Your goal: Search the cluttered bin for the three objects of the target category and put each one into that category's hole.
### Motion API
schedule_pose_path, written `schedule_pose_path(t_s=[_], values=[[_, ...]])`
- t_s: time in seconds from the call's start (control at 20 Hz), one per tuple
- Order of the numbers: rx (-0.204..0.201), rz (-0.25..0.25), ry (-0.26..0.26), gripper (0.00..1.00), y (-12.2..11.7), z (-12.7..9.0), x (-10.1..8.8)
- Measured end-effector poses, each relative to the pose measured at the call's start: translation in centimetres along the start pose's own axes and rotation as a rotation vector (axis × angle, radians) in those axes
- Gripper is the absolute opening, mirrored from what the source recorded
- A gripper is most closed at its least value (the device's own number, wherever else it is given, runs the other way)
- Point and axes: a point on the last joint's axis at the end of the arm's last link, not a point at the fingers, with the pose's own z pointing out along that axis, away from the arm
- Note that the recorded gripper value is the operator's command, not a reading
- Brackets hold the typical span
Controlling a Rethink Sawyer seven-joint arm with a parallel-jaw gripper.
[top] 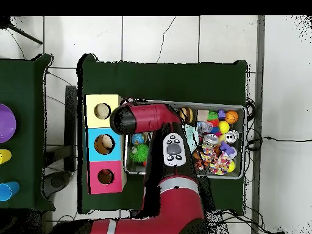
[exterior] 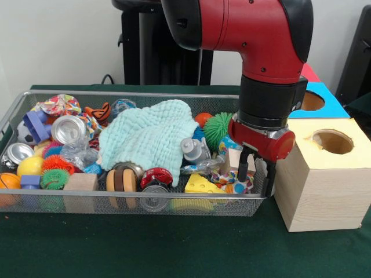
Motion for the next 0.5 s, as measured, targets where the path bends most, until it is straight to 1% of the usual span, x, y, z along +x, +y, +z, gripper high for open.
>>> schedule_pose_path(t_s=[0.25,0.5], values=[[-0.008,-0.01,-0.005,1.0,-0.17,0.01,0.09],[-0.013,-0.008,0.002,1.0,-0.34,-0.03,0.12]])
